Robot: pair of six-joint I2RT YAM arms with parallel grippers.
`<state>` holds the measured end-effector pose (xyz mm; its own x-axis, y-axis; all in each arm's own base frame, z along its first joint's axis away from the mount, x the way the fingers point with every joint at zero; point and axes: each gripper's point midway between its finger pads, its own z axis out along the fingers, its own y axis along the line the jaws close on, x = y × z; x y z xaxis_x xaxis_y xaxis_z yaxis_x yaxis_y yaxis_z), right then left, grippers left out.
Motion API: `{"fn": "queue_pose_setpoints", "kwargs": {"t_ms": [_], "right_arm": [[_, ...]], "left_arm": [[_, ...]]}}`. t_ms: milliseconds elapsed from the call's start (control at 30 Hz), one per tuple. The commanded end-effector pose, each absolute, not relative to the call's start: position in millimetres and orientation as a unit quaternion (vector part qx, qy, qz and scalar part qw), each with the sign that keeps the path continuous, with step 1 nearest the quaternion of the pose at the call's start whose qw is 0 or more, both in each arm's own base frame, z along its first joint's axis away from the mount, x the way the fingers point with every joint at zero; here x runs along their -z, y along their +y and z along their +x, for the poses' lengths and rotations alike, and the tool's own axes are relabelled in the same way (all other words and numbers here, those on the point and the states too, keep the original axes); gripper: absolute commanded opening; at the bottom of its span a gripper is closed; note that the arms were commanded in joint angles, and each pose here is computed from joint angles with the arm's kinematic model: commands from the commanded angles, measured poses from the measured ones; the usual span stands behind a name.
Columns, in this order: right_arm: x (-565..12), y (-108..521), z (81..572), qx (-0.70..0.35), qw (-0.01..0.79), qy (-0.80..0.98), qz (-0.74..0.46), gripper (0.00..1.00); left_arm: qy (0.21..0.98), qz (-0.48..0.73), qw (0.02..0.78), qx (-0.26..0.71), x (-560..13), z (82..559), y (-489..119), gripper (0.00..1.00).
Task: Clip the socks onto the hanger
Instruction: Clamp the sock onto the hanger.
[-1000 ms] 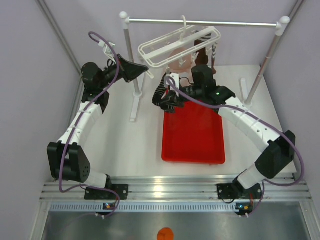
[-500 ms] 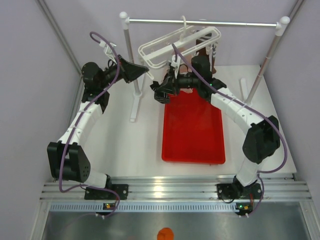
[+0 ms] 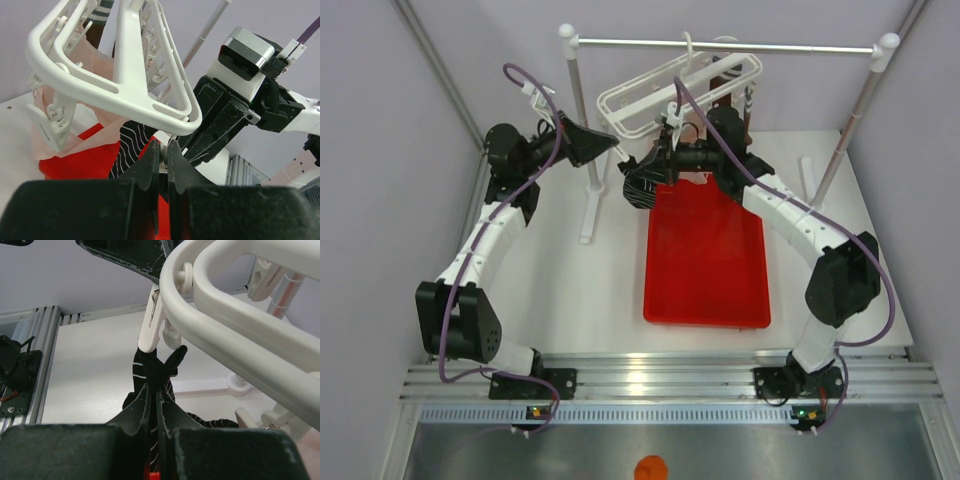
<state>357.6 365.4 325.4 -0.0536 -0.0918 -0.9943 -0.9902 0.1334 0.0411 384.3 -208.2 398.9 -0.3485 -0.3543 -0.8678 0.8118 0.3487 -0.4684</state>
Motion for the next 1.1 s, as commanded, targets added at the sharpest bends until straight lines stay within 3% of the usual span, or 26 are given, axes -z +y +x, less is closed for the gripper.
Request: {"fn": "queue_pose_setpoints", "kwargs": {"t_ms": [0, 500, 633, 667, 733, 767, 1067], "right_arm": [[-364.0, 365.2, 360.9, -0.455, 0.531, 0.526, -0.484, 0.0], [-378.8, 369.8, 366.5, -0.468, 0.531, 0.52, -0.478, 0.0], [-378.0, 369.7, 366.9, -0.469, 0.53, 0.52, -0.478, 0.0], [-379.4, 369.3, 365.9, -0.47, 0.53, 0.519, -0.479, 0.0], [-377.6, 369.0, 366.1, -0.468, 0.529, 0.521, -0.479, 0.0], [-377.8, 368.8, 365.6, -0.467, 0.529, 0.52, -0.481, 0.0], [-373.1, 362.0, 370.1, -0.454, 0.532, 0.531, -0.479, 0.0]], "left_arm": [[0.606, 0.207, 0.549, 0.537, -411.9, 379.4, -209.5, 0.0], [0.605, 0.213, 0.548, 0.537, -412.4, 379.4, -210.3, 0.01], [0.605, 0.211, 0.55, 0.536, -413.1, 380.4, -209.9, 0.23], [0.604, 0.21, 0.55, 0.536, -413.8, 380.1, -209.8, 0.36], [0.604, 0.207, 0.553, 0.535, -415.7, 380.3, -209.2, 0.46], [0.602, 0.207, 0.556, 0.534, -418.3, 379.2, -208.7, 0.58], [0.606, 0.178, 0.579, 0.516, -427.8, 366.5, -190.6, 0.84]]}}
